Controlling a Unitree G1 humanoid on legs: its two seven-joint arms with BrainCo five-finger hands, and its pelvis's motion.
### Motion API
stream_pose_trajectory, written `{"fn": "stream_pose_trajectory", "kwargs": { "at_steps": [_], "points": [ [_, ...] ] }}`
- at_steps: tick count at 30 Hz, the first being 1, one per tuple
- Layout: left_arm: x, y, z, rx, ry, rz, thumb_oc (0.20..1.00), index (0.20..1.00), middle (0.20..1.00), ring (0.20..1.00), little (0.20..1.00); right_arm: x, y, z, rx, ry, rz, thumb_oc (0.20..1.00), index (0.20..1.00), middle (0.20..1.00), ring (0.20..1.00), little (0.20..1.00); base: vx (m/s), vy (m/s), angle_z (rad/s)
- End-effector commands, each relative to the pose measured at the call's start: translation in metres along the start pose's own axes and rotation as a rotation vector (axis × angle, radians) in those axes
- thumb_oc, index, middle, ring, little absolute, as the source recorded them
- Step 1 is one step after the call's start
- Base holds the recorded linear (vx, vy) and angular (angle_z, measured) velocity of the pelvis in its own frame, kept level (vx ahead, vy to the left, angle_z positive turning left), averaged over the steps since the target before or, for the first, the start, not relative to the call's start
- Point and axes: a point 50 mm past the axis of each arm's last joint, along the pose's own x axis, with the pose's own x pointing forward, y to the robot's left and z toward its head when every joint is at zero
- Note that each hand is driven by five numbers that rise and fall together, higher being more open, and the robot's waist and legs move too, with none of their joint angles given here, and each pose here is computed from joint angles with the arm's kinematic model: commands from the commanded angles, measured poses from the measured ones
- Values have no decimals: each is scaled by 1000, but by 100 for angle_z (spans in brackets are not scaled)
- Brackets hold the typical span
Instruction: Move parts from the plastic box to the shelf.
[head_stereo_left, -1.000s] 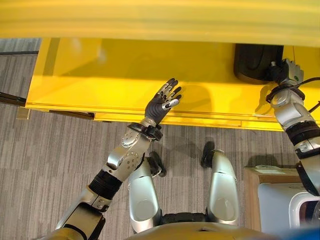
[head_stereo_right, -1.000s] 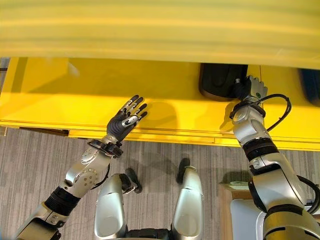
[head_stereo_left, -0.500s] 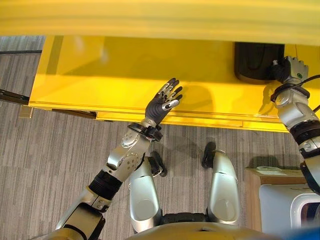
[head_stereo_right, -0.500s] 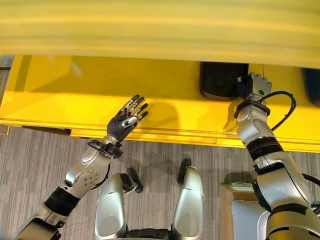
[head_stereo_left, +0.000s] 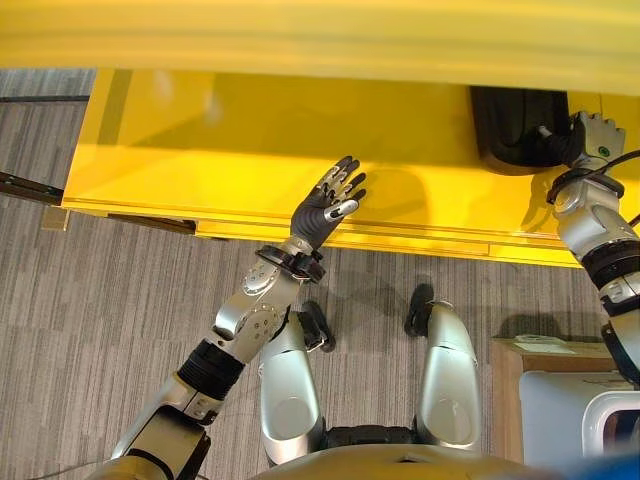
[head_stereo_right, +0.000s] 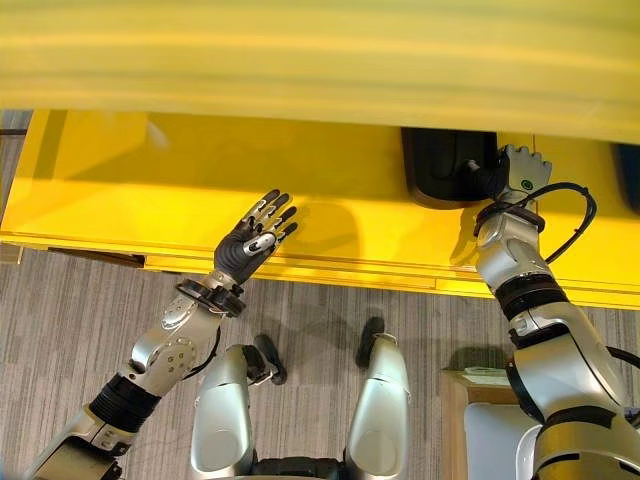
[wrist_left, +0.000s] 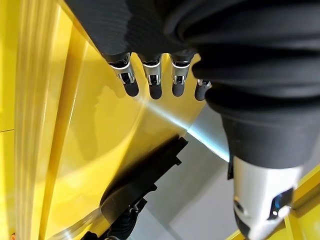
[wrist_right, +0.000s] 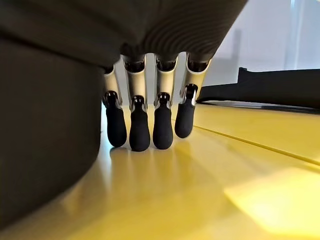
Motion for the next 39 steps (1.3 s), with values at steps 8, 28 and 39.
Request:
{"fn": "stream_pose_trajectory", "kwargs": {
  "at_steps": [8,28,39],
  "points": [
    [-2,-22,7,-63,-97,-86,1000,1000,1000,1000,1000,-10,-26,20,322,-97,-339,1000,1000,1000,1000,1000,8,23,0],
    [-10,-18,12,-83,-136,-24,1000,1000,1000,1000,1000,-65,31,34,1061,146,117,1000,1000,1000,1000,1000,14,23,-3],
    [-10,-18,12,-78,-109,-17,1000,1000,1000,1000,1000,-64,37,30,1087,158,175,1000,1000,1000,1000,1000,3,-6,0]
  ]
}}
